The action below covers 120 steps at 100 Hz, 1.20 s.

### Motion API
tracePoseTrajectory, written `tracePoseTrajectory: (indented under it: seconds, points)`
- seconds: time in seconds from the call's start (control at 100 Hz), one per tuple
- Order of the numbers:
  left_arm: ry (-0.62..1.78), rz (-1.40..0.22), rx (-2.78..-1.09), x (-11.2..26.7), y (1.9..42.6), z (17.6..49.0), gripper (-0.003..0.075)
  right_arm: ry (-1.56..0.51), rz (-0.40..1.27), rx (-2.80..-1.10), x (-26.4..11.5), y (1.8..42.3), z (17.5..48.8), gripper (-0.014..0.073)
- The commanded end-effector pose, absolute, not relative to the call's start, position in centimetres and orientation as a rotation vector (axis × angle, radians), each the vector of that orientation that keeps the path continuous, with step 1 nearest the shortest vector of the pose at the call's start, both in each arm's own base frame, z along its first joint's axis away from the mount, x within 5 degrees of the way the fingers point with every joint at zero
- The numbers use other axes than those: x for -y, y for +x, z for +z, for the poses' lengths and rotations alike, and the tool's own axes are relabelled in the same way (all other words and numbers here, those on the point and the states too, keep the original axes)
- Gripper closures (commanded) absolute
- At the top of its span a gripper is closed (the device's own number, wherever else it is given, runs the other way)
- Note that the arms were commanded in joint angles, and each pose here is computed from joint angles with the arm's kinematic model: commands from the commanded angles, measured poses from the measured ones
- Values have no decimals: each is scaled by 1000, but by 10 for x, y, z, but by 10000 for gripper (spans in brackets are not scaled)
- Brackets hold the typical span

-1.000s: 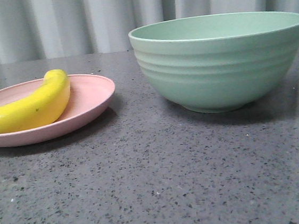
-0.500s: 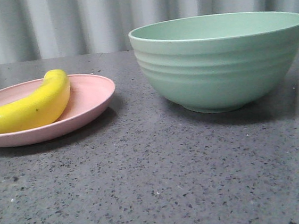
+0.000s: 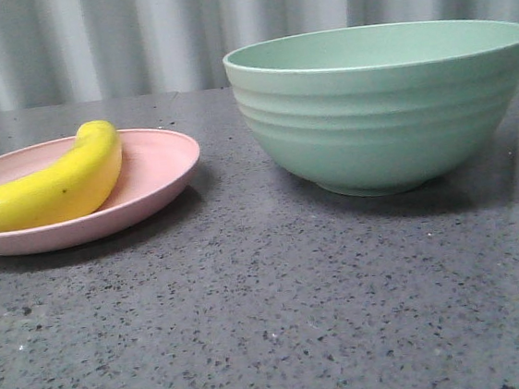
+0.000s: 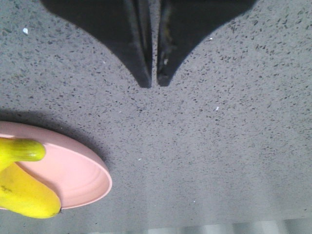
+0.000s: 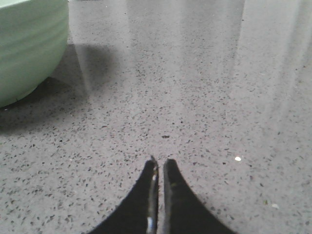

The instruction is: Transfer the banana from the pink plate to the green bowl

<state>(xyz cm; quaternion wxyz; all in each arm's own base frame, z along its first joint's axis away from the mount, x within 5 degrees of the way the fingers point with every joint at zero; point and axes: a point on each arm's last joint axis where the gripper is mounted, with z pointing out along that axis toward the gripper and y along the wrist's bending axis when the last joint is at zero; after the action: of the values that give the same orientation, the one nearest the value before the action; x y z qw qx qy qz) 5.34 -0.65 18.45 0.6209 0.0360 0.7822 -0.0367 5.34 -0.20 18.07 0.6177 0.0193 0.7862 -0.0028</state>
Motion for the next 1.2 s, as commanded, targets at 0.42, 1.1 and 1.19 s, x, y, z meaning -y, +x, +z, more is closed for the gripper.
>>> tracePoseTrajectory:
  seconds: [0.42, 1.1, 1.19]
  points:
    - [73, -81, -1695, 6, 54, 190, 741, 37, -25, -1787, 3, 53, 177, 666]
    - [55, -79, -1540, 5, 54, 204, 741, 16, -31, -1599, 2, 55, 194, 666]
    - [55, -79, -1537, 5, 54, 205, 741, 16, -25, -1543, 2, 55, 199, 666]
